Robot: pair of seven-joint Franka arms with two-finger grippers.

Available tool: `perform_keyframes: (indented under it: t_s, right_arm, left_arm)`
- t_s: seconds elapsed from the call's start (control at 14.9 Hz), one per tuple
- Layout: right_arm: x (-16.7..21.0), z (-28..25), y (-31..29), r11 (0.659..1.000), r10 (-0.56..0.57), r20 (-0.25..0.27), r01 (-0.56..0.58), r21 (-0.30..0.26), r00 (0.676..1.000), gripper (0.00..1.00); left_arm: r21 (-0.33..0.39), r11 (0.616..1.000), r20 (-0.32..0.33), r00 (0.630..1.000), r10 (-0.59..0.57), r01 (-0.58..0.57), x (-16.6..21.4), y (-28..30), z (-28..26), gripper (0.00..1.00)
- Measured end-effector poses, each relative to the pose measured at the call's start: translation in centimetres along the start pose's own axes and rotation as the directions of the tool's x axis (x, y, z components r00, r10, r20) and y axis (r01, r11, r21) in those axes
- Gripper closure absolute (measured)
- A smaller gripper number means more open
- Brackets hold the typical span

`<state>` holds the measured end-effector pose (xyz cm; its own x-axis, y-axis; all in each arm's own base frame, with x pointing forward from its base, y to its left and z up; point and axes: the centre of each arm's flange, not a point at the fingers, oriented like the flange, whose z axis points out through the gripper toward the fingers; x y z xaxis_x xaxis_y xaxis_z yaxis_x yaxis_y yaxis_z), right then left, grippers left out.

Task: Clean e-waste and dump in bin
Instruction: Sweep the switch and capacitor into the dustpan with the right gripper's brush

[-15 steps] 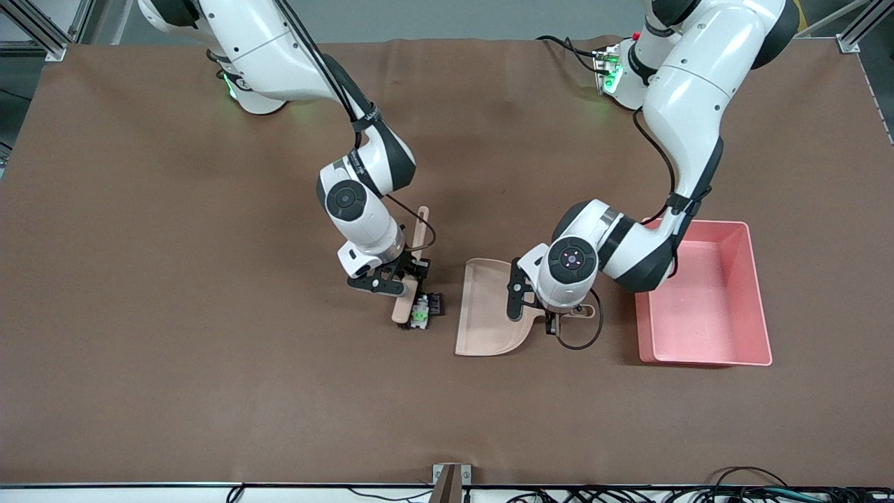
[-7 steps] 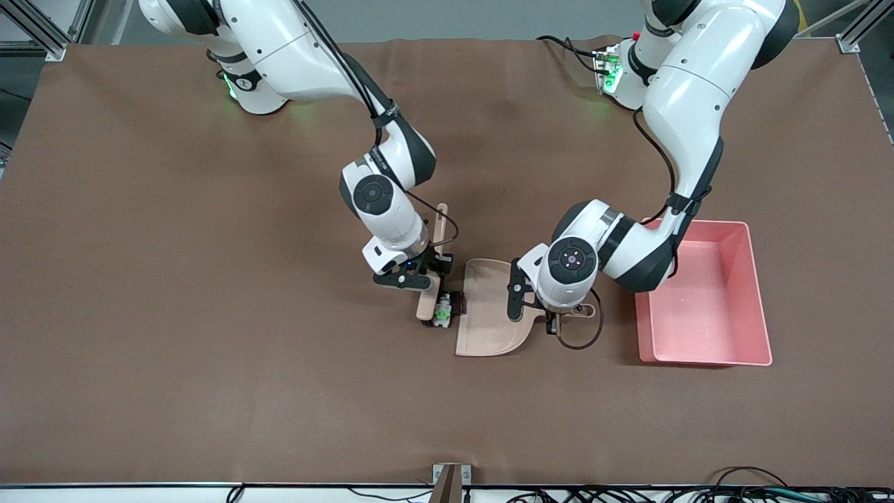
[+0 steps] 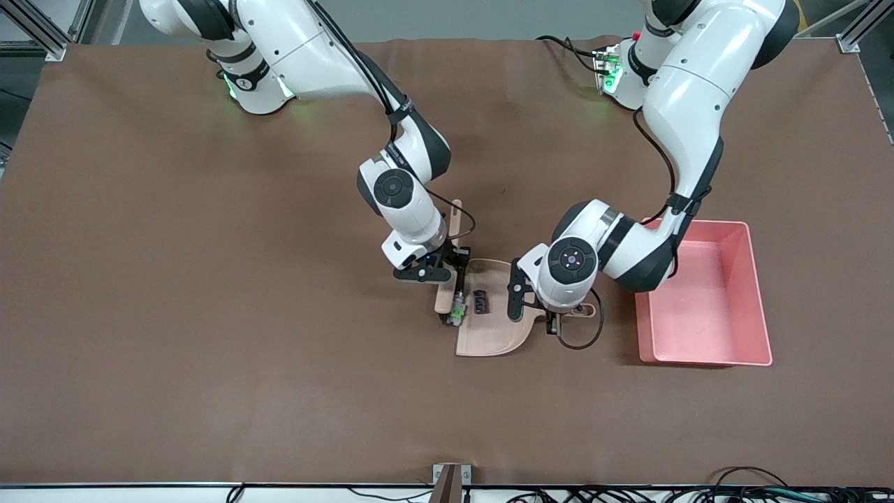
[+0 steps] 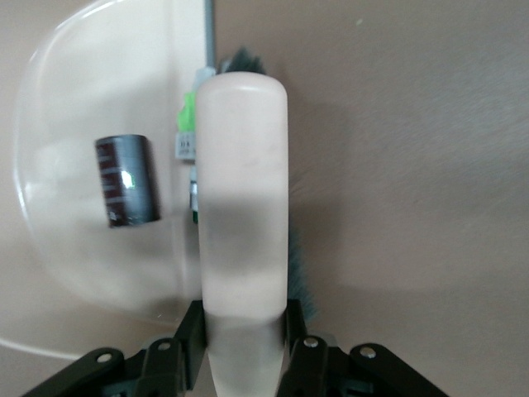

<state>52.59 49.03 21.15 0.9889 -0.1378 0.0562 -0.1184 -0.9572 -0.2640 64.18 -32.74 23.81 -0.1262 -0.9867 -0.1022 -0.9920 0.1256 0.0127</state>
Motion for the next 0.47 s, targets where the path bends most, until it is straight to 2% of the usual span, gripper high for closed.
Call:
perform_keyframes:
  t_s: [0.47]
  right_arm:
    - [-1.4,0.4,-1.8,1.000,-0.022,0.007,0.022,0.016,1.000,0.57]
  left_arm:
    - [-0.001,1.000,0.001,1.000,-0.001,0.001,0.0,0.0,0.0,0.66]
